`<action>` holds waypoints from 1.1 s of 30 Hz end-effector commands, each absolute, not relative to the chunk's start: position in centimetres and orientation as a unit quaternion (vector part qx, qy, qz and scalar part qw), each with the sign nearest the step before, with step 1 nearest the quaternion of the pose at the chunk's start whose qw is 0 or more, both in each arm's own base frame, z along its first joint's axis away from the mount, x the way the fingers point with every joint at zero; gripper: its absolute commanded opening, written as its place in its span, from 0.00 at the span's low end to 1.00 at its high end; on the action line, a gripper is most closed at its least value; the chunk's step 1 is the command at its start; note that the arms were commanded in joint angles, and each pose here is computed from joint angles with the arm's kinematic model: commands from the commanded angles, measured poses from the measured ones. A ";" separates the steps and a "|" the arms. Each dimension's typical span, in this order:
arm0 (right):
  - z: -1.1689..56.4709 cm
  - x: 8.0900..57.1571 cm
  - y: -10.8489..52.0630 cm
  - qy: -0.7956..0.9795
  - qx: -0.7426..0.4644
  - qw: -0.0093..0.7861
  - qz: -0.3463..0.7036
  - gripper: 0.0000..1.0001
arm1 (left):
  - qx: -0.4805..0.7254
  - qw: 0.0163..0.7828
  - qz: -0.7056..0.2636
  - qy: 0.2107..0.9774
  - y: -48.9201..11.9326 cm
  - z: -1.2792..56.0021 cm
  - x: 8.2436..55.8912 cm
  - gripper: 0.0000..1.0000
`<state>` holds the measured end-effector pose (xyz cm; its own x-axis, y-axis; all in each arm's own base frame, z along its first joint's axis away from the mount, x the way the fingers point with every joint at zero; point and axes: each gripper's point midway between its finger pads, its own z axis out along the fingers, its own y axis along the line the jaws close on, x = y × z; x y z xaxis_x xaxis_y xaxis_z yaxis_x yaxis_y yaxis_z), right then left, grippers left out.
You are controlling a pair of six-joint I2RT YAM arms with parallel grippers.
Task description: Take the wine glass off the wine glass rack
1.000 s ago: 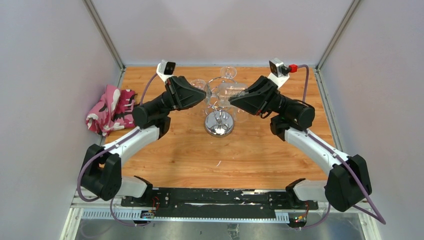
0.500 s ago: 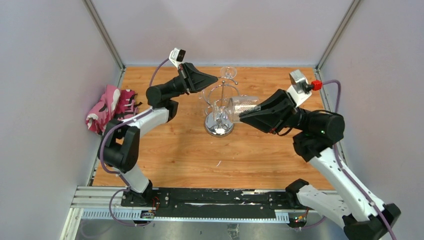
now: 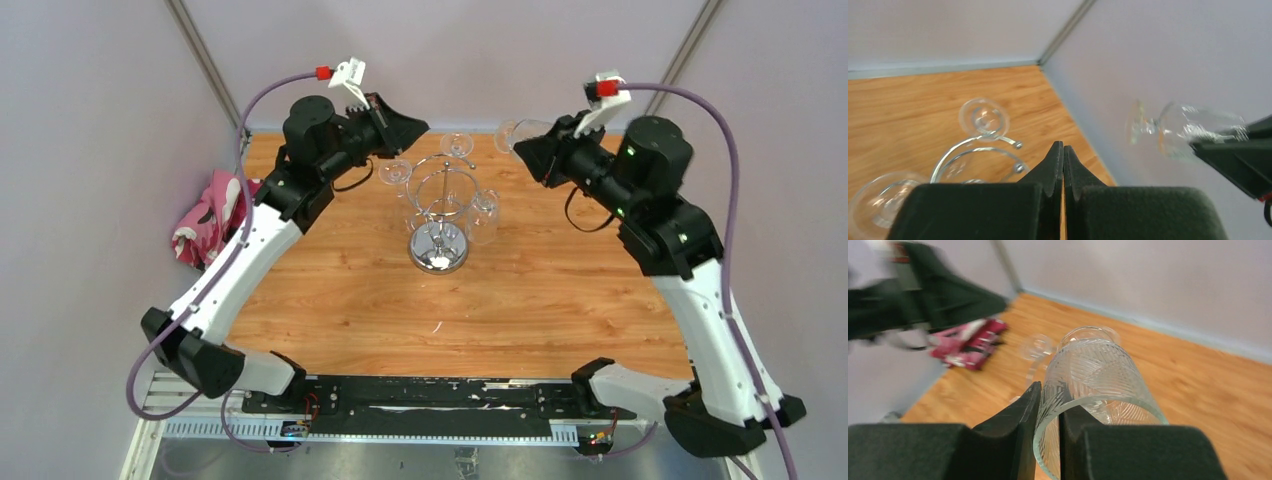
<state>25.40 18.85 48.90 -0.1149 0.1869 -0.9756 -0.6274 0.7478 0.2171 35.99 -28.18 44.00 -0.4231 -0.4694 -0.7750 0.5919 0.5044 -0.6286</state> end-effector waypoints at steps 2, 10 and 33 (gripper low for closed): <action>42.1 32.3 11.2 0.800 -0.084 0.587 0.096 0.00 | 0.033 0.547 -0.208 0.810 -21.4 35.6 36.3 0.00; 33.7 40.0 5.7 0.891 -0.054 0.447 0.056 0.00 | 0.067 0.567 -0.056 0.819 -20.1 36.0 34.1 0.00; 13.2 48.8 0.5 0.980 -0.069 0.184 0.004 0.00 | 0.129 0.555 -0.176 0.803 -24.4 36.1 31.3 0.00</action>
<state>49.30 1.83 12.61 -0.9171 -0.1074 -0.3840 -0.1311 0.9907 0.0361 32.09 -23.08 35.48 -0.3635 0.0352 -0.9309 0.3380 0.9362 -0.0965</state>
